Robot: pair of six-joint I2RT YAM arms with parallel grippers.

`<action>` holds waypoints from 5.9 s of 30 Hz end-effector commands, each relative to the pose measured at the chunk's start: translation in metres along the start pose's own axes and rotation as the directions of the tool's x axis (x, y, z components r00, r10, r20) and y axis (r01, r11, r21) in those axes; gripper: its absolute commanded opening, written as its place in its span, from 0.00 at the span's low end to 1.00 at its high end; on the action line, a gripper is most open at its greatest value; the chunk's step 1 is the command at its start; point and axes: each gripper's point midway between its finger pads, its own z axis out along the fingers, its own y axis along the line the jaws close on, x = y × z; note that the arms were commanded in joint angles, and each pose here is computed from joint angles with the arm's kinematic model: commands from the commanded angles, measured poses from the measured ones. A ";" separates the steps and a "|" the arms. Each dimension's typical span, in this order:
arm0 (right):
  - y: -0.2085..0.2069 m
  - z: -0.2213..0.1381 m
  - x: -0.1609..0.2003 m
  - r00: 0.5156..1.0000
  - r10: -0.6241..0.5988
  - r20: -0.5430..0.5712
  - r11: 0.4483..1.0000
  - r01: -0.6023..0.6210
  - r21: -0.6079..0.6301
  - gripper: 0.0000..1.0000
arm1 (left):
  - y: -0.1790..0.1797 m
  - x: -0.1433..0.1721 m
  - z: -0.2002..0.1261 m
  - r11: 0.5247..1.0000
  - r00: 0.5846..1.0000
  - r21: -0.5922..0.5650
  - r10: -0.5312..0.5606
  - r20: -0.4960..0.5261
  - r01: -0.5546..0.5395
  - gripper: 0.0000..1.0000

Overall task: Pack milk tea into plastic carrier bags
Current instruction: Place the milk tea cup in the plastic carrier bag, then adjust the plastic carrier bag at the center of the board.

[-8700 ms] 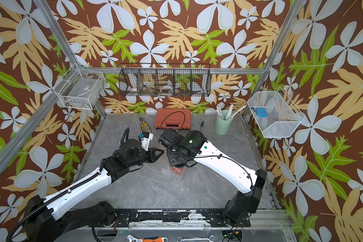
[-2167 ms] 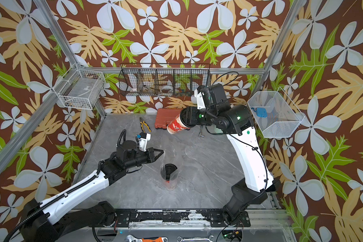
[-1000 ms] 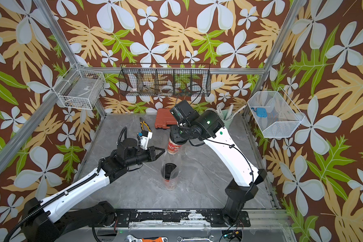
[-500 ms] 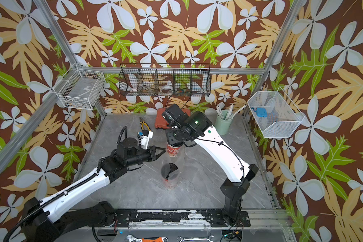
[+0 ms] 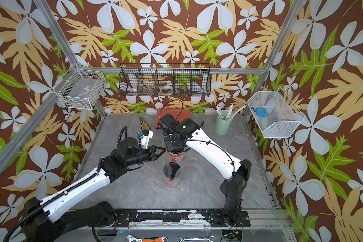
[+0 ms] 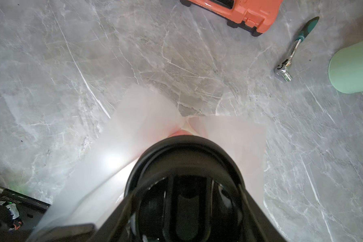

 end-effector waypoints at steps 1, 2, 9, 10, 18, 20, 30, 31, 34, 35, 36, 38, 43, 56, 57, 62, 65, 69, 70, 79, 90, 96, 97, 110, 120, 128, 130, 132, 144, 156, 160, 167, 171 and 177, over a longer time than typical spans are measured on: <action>0.006 0.010 -0.001 1.000 -0.001 0.004 1.000 0.001 -0.018 0.56 | -0.014 -0.009 -0.003 0.999 0.999 0.047 0.010 0.034 -0.011 0.00; 0.007 0.014 0.001 1.000 -0.002 -0.006 1.000 0.001 -0.018 0.56 | -0.015 -0.010 -0.004 0.999 0.999 0.049 0.011 0.037 -0.013 0.00; 0.010 0.040 0.013 0.999 -0.006 -0.052 1.000 0.006 -0.011 0.57 | -0.018 -0.012 -0.006 0.998 0.999 0.059 0.012 0.045 -0.015 0.00; 0.010 0.042 0.014 0.999 -0.005 -0.052 1.000 0.004 -0.010 0.56 | -0.018 -0.011 -0.007 0.998 0.999 0.059 0.012 0.045 -0.015 0.00; 0.009 0.002 -0.006 1.000 0.018 0.021 0.999 -0.017 -0.037 0.56 | -0.006 -0.005 -0.005 1.000 0.999 0.021 0.010 0.035 -0.011 0.00; 0.009 -0.015 -0.011 0.999 0.027 0.046 0.998 -0.024 -0.066 0.56 | -0.008 -0.007 -0.005 1.000 0.999 0.025 0.014 0.040 -0.015 0.00; 0.034 -0.019 -0.006 0.997 0.071 0.041 0.971 -0.060 -0.232 0.55 | -0.021 -0.016 0.000 0.997 0.998 0.069 0.040 0.055 -0.044 0.00; 0.037 -0.014 -0.004 0.997 0.074 0.034 0.969 -0.064 -0.240 0.55 | -0.023 -0.016 0.001 0.996 0.998 0.076 0.040 0.055 -0.044 0.00; 0.043 0.001 0.001 0.996 0.085 0.010 0.963 -0.080 -0.256 0.55 | -0.025 -0.016 0.000 0.995 0.997 0.083 0.043 0.058 -0.048 0.00; 0.045 0.006 0.002 0.996 0.087 0.003 0.962 -0.083 -0.260 0.55 | -0.025 -0.016 0.000 0.995 0.997 0.084 0.045 0.059 -0.050 0.00; 0.046 0.010 0.004 0.996 0.090 -0.004 0.961 -0.087 -0.261 0.54 | -0.026 -0.016 -0.001 0.995 0.997 0.086 0.046 0.061 -0.051 0.00; 0.047 0.021 0.008 0.995 0.093 -0.019 0.961 -0.095 -0.260 0.54 | -0.029 -0.017 -0.002 0.994 0.997 0.094 0.049 0.066 -0.055 0.00; 0.042 0.050 0.023 0.993 0.099 -0.062 0.972 -0.109 -0.209 0.54 | -0.038 -0.022 -0.010 0.990 0.994 0.126 0.054 0.092 -0.066 0.00; -0.019 0.033 0.013 0.998 0.061 0.013 0.990 -0.062 0.124 0.54 | -0.022 -0.020 -0.007 0.996 0.994 0.060 0.056 0.097 -0.062 0.00; -0.019 0.035 0.013 0.998 0.060 0.016 0.991 -0.061 0.122 0.55 | -0.020 -0.019 -0.006 0.997 0.994 0.056 0.054 0.092 -0.059 0.00; -0.008 0.058 0.023 0.998 0.052 -0.027 0.996 -0.050 0.079 0.59 | -0.008 -0.014 0.003 0.999 0.997 0.011 0.046 0.063 -0.047 0.00; -0.004 0.068 0.026 0.998 0.044 -0.046 0.997 -0.041 0.069 0.62 | -0.009 -0.015 0.003 0.999 0.997 0.012 0.041 0.063 -0.042 0.00; -0.003 0.062 0.023 0.998 0.040 -0.051 0.998 -0.037 0.060 0.70 | -0.016 -0.020 -0.001 0.999 0.996 0.021 0.034 0.077 -0.036 0.00; -0.002 0.056 0.019 0.998 0.041 -0.040 0.998 -0.039 0.056 0.72 | -0.017 -0.021 -0.002 0.999 0.997 0.025 0.032 0.076 -0.034 0.00; -0.002 0.009 -0.005 0.999 0.037 0.030 0.999 -0.038 0.018 0.78 | -0.012 -0.019 -0.002 1.000 0.997 0.003 0.009 0.071 -0.009 0.00; 0.010 0.020 -0.005 0.998 0.052 0.024 0.996 -0.050 -0.071 0.75 | 0.015 -0.011 0.003 0.993 0.999 -0.114 -0.005 0.047 0.011 0.00; 0.012 -0.002 -0.017 0.996 0.062 0.066 0.994 -0.055 -0.097 0.74 | 0.023 -0.011 -0.002 0.986 0.998 -0.164 0.001 0.057 0.009 0.00; 0.009 -0.007 -0.019 0.995 0.068 0.075 0.994 -0.061 -0.095 0.74 | 0.024 -0.012 -0.003 0.986 0.998 -0.168 0.001 0.059 0.009 0.00; 0.011 -0.030 -0.011 0.992 0.089 0.085 0.976 -0.070 -0.207 0.56 | 0.048 -0.001 -0.002 0.976 0.998 -0.215 -0.025 0.051 0.036 0.00; -0.016 -0.034 -0.007 0.985 0.147 0.086 0.982 -0.135 -0.131 0.55 | 0.049 -0.001 -0.007 0.976 0.998 -0.214 -0.029 0.060 0.042 0.00; 0.000 -0.016 0.011 0.987 0.159 0.015 0.966 -0.153 -0.207 0.62 | 0.043 -0.005 -0.011 0.978 0.997 -0.203 -0.026 0.073 0.040 0.00; 0.005 -0.011 0.012 0.987 0.160 0.002 0.962 -0.156 -0.226 0.61 | 0.042 -0.008 -0.014 0.978 0.997 -0.206 -0.025 0.079 0.041 0.00; 0.002 -0.006 0.014 0.987 0.159 -0.005 0.966 -0.157 -0.204 0.57 | 0.040 -0.010 -0.017 0.977 0.996 -0.211 -0.023 0.086 0.041 0.00; -0.002 -0.020 0.010 0.987 0.161 0.010 0.968 -0.155 -0.198 0.00 | 0.038 -0.021 -0.029 0.966 0.994 -0.259 0.008 0.108 0.020 0.00; 0.000 -0.031 0.012 0.985 0.172 0.026 0.959 -0.162 -0.231 0.00 | 0.049 -0.035 -0.042 0.917 0.991 -0.397 0.083 0.103 -0.035 0.00; 0.001 -0.032 0.007 0.984 0.174 0.043 0.957 -0.159 -0.243 0.03 | 0.052 -0.030 -0.038 0.915 0.994 -0.402 0.076 0.072 -0.041 0.03; -0.004 -0.056 -0.020 0.975 0.169 0.141 0.959 -0.130 -0.253 0.37 | 0.047 -0.028 -0.043 0.923 0.995 -0.383 0.065 0.077 -0.031 0.26; -0.035 -0.056 -0.037 0.964 0.198 0.176 0.964 -0.159 -0.213 0.37 | 0.044 -0.026 -0.045 0.933 0.995 -0.358 0.059 0.079 -0.026 0.18; -0.129 -0.030 -0.059 0.938 0.264 0.227 0.965 -0.257 -0.058 0.37 | 0.047 -0.023 -0.042 0.936 0.995 -0.352 0.055 0.080 -0.023 0.04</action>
